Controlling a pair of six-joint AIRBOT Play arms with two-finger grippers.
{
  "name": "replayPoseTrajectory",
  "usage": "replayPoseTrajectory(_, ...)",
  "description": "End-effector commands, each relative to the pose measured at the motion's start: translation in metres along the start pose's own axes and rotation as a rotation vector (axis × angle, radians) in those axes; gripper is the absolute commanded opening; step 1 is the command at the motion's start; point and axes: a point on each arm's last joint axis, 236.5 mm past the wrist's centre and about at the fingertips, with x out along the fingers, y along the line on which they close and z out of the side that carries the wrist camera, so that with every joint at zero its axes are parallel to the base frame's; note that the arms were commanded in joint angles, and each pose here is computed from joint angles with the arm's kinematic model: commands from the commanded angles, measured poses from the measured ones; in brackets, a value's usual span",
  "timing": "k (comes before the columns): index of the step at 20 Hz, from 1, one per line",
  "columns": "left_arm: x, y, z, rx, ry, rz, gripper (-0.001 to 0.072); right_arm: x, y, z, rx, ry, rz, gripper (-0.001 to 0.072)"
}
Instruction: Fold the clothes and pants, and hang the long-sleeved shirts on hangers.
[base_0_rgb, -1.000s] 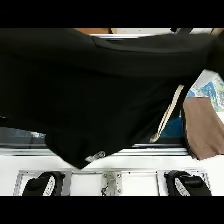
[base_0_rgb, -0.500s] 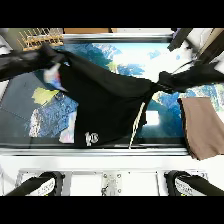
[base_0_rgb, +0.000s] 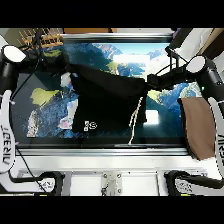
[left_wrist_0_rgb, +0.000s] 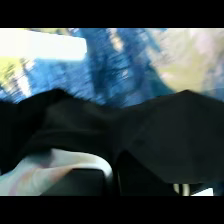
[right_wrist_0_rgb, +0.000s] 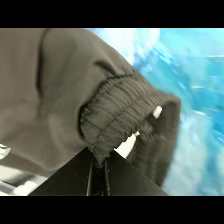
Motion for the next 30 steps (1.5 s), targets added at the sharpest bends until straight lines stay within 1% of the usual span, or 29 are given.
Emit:
replayPoseTrajectory(1,-0.006,0.044,-0.058,0.028,0.058,0.148,0.0014,0.002,-0.018,-0.038,-0.075,0.082,-0.116,0.0035)
replayPoseTrajectory(7,0.024,0.106,-0.192,-0.076,0.191,0.219,0.0014,0.053,-0.031,-0.15,-0.049,0.317,-0.134,0.0036)
replayPoseTrajectory(10,0.042,0.126,-0.233,-0.154,0.218,0.231,0.0014,0.085,-0.042,-0.176,-0.051,0.307,-0.146,0.0035)
replayPoseTrajectory(12,0.055,0.122,-0.251,-0.204,0.251,0.179,0.0014,0.1,-0.048,-0.18,-0.019,0.265,-0.156,0.0036)
replayPoseTrajectory(14,0.062,0.12,-0.264,-0.203,0.292,0.149,0.0014,0.107,-0.054,-0.184,0.002,0.254,-0.164,0.0035)
replayPoseTrajectory(17,0.065,0.124,-0.27,-0.21,0.317,0.158,0.0014,0.114,-0.058,-0.187,0.007,0.26,-0.169,0.0036)
replayPoseTrajectory(22,0.059,0.111,-0.262,-0.196,0.34,0.127,0.0015,0.113,-0.055,-0.185,0.019,0.256,-0.157,0.0042)
replayPoseTrajectory(23,0.055,0.106,-0.256,-0.181,0.346,0.117,0.0072,0.109,-0.053,-0.183,0.018,0.25,-0.153,0.0049)
replayPoseTrajectory(24,0.05,0.098,-0.246,-0.162,0.339,0.101,0.037,0.105,-0.049,-0.179,-0.001,0.24,-0.146,0.0107)
replayPoseTrajectory(25,0.044,0.088,-0.232,-0.138,0.313,0.086,0.0557,0.098,-0.044,-0.174,-0.033,0.222,-0.135,0.0358)
replayPoseTrajectory(26,0.035,0.079,-0.216,-0.109,0.27,0.073,0.0564,0.088,-0.038,-0.167,-0.072,0.202,-0.123,0.0606)
replayPoseTrajectory(27,0.024,0.067,-0.198,-0.075,0.218,0.059,0.0565,0.074,-0.03,-0.157,-0.091,0.175,-0.111,0.0672)
replayPoseTrajectory(30,-0.017,0.03,-0.16,0.003,0.08,0.017,0.0564,0.018,-0.027,-0.125,-0.084,0.068,-0.103,0.0683)
